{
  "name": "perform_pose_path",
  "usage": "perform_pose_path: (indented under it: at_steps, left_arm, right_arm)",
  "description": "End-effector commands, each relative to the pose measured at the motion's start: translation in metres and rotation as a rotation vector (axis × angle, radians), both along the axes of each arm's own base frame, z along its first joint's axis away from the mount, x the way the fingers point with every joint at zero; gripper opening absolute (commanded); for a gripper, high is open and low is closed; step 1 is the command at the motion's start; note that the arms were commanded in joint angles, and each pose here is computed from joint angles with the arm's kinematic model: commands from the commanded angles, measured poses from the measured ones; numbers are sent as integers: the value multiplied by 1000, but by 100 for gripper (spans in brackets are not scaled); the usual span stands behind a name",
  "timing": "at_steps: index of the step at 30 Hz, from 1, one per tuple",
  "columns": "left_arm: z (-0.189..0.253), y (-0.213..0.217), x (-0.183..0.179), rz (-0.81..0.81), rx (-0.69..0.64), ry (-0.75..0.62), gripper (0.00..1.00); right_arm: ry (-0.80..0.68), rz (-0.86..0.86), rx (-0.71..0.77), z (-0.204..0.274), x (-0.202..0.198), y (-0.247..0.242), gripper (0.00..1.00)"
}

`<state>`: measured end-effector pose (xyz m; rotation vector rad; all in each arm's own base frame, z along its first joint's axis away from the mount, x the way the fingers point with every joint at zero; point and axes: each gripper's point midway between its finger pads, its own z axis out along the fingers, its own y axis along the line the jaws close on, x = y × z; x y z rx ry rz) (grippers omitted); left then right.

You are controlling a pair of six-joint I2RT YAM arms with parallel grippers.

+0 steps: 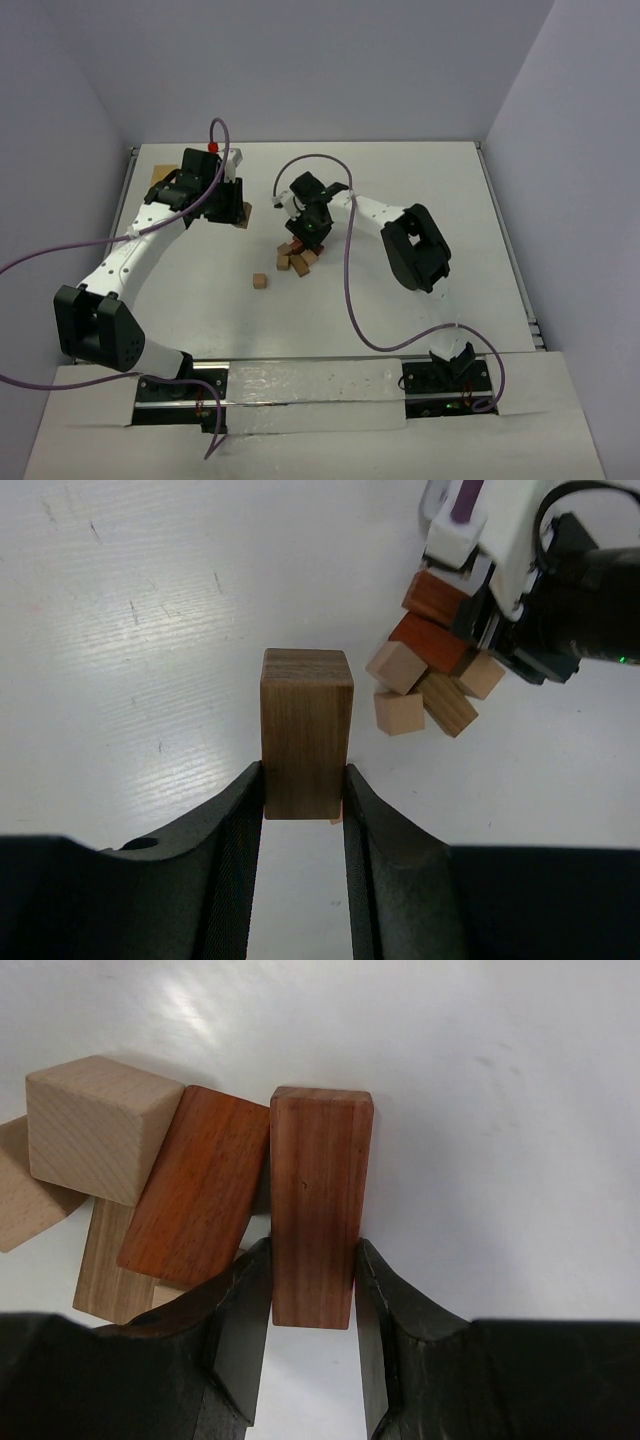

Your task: Build the wood block tower

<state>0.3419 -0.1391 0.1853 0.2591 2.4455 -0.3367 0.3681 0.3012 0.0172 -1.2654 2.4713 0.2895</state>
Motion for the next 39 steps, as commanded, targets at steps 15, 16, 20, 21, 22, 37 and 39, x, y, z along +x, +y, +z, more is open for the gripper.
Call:
perform_pose_path:
  at_steps: [15, 16, 20, 21, 22, 37, 39]
  left_arm:
    - [44, 28, 13, 117, -64, -111, 0]
    - [45, 30, 14, 126, -66, -112, 0]
    - [47, 35, 18, 154, -62, -125, 0]
    - [47, 36, 19, 166, -60, -131, 0]
    - [47, 37, 20, 171, -58, -134, 0]
    - [44, 43, 33, 254, -51, -177, 0]
    - [44, 45, 40, 269, -36, -187, 0]
  right_arm:
    - [91, 99, 109, 6, -128, 84, 0]
    - [96, 78, 122, 9, -132, 86, 0]
    - [119, -25, 167, 20, -139, 89, 0]
    - [110, -50, 175, 24, -138, 88, 0]
    - [105, -88, 179, 27, -136, 86, 0]
    - [-32, -814, 278, 94, -20, -8, 0]
    - [-2, -793, 278, 84, -4, -3, 0]
